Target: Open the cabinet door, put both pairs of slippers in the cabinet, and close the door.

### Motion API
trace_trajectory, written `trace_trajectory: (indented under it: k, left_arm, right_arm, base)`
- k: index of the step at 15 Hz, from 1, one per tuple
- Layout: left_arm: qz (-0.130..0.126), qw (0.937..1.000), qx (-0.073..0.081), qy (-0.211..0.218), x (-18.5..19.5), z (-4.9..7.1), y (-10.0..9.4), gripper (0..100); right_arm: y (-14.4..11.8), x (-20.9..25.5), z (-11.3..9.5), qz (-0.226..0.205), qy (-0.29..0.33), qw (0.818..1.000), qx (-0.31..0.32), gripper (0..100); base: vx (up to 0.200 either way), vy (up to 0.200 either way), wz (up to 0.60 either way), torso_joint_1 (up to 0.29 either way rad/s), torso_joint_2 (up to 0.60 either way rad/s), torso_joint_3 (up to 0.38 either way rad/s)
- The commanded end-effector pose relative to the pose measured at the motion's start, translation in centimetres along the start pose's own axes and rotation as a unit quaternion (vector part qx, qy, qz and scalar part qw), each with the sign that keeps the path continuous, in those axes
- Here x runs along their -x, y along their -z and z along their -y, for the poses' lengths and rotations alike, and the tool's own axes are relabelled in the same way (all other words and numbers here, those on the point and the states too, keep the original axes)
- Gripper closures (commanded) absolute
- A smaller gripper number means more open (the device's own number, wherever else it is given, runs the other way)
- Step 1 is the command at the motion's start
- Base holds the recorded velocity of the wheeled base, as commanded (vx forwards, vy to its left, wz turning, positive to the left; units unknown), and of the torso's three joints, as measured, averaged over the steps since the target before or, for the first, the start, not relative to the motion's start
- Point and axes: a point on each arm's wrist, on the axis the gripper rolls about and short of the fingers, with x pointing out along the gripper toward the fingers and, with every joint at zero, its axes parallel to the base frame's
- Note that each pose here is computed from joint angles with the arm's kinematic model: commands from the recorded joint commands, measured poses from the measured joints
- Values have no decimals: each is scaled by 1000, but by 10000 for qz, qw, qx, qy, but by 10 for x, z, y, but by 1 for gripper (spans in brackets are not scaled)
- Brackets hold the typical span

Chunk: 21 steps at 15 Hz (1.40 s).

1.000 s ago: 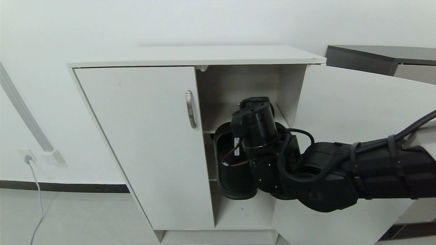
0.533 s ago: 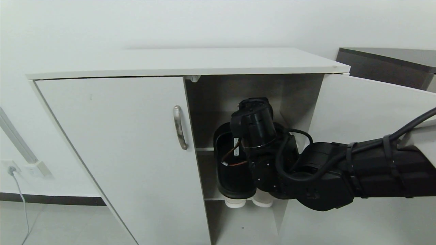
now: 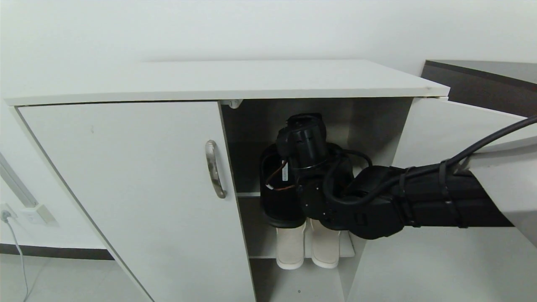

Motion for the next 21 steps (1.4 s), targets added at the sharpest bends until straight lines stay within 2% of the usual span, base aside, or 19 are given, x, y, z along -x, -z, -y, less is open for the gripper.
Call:
trace_trajectory:
  k: [1,8,17,18,21]
  left_arm:
    - [-6,10000,0,-2,0,0,0,100]
    - [2,10000,7,-9,0,0,0,100]
    - [2,10000,15,-9,0,0,0,100]
    - [2,10000,7,-9,0,0,0,100]
    - [3,10000,15,-40,0,0,0,100]
  right_arm:
    - [8,-20,-3,-60,131,9999,49,100]
    - [-16,-55,-3,-25,409,9991,-46,100]
    - [-9,-66,-6,-45,459,9989,14,100]
    - [-9,-66,-6,-50,460,9989,19,0]
    - [-4,-64,-6,-110,491,9987,95,0]
  base:
    - [0,0,0,0,0,0]
    - [0,0,0,0,0,0]
    - [0,0,0,0,0,0]
    - [0,0,0,0,0,0]
    - [0,0,0,0,0,0]
